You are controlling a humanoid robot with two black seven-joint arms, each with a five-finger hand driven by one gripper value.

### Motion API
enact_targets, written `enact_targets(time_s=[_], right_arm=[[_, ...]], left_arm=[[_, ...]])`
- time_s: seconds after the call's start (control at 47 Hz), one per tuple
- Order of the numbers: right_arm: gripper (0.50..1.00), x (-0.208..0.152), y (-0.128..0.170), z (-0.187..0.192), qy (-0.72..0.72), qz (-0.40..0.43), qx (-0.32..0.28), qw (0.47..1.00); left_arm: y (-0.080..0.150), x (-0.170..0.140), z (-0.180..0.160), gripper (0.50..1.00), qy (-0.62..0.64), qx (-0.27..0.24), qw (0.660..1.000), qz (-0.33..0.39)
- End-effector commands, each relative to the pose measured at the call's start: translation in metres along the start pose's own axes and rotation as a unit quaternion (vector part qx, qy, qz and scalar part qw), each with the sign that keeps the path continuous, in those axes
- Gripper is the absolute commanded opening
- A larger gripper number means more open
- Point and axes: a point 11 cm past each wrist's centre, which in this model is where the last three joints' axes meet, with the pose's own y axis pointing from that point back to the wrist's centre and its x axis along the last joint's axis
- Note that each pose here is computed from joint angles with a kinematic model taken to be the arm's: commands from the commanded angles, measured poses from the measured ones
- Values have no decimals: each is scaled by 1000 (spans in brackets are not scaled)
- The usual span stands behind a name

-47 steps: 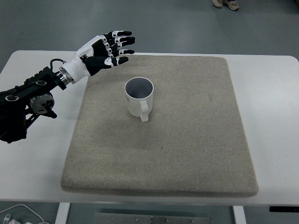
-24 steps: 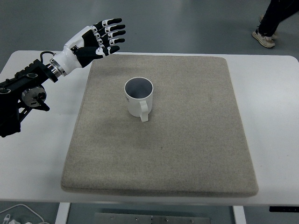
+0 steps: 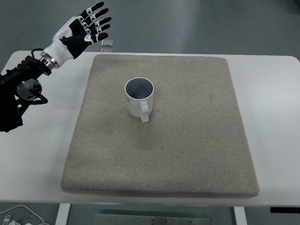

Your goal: Flip white cup upright

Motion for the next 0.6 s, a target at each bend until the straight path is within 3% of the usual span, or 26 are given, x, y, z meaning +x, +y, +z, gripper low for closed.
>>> enact_targets(time_s=[0.0, 0.213, 0.404, 0.574], right_arm=[[930, 0, 0, 0, -1, 0, 0, 1000], [930, -6, 0, 0, -2, -14, 0, 1000], [930, -7, 0, 0, -4, -15, 0, 1000], [930, -8, 0, 1, -3, -17, 0, 1000]], left_arm=[[-2, 3, -5, 994, 15, 29, 999, 14], [-2, 9, -26, 996, 81, 110, 989, 49], [-1, 13, -22, 996, 102, 110, 987, 59], [1, 16, -26, 996, 150, 140, 976, 72]])
